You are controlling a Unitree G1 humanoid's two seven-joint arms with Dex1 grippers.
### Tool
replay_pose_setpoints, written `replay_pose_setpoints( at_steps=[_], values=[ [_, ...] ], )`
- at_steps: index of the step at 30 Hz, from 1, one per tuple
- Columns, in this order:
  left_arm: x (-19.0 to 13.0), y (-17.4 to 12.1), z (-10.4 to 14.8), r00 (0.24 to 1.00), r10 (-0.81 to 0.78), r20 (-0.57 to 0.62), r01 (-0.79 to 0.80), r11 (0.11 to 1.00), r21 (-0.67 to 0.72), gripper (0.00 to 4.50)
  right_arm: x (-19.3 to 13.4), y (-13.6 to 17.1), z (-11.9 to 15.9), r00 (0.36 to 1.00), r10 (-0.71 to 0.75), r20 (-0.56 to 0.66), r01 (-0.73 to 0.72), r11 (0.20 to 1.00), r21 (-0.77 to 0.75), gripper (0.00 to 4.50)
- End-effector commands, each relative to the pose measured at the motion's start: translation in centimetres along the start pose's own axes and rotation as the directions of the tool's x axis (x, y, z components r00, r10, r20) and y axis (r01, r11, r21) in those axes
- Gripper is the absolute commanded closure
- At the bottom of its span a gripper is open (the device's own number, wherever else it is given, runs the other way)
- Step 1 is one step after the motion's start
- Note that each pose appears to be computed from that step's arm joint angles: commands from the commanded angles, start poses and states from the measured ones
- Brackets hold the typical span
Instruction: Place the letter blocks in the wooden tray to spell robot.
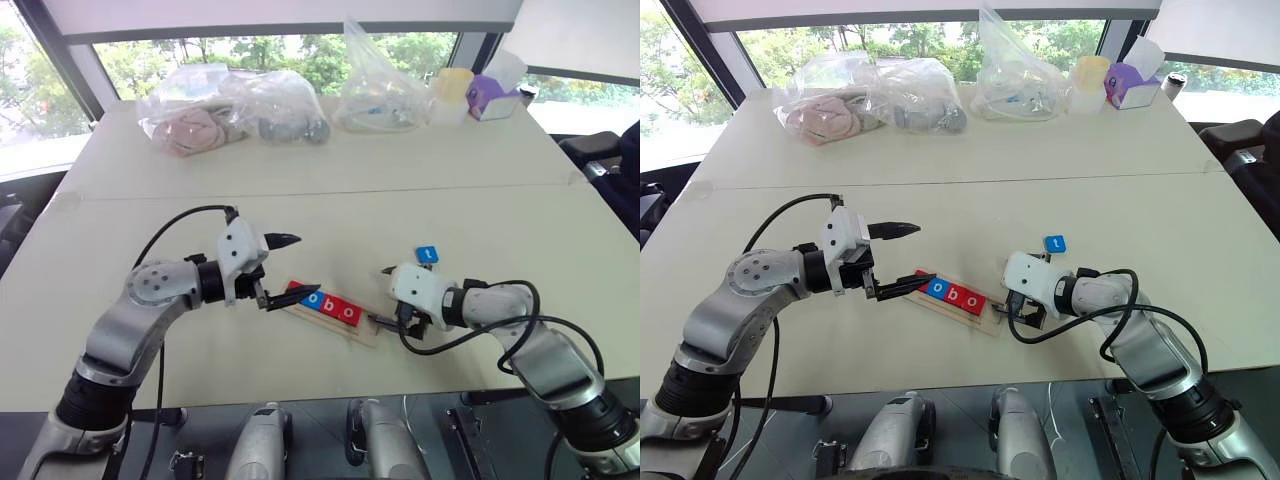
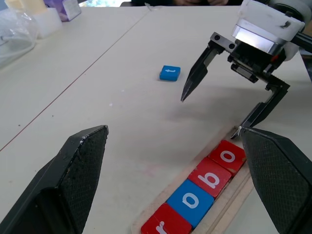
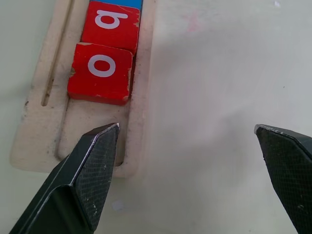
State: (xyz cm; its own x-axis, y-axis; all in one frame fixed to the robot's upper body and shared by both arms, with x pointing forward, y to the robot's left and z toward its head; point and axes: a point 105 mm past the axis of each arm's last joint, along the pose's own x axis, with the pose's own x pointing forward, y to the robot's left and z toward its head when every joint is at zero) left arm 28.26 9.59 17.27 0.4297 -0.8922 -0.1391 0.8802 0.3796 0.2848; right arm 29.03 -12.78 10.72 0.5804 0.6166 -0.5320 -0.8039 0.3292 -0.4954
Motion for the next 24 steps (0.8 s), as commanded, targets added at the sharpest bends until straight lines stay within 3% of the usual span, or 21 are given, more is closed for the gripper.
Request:
replay_pose_setpoints(
  at_steps=[1, 24],
  values=[
    [-0.3, 0.1, 1.2, 0.999, 0.015, 0.028, -0.016, 0.999, 0.041, 0.00, -0.1, -0.6, -0.2, 1.000, -0.018, -0.009, 0.018, 0.999, -0.031, 0.01],
    [-0.1, 0.0, 1.2, 0.999, 0.020, 0.036, -0.022, 0.999, 0.039, 0.00, 0.9, -3.6, -0.2, 0.996, -0.092, -0.003, 0.090, 0.985, -0.146, 0.01]
  ],
)
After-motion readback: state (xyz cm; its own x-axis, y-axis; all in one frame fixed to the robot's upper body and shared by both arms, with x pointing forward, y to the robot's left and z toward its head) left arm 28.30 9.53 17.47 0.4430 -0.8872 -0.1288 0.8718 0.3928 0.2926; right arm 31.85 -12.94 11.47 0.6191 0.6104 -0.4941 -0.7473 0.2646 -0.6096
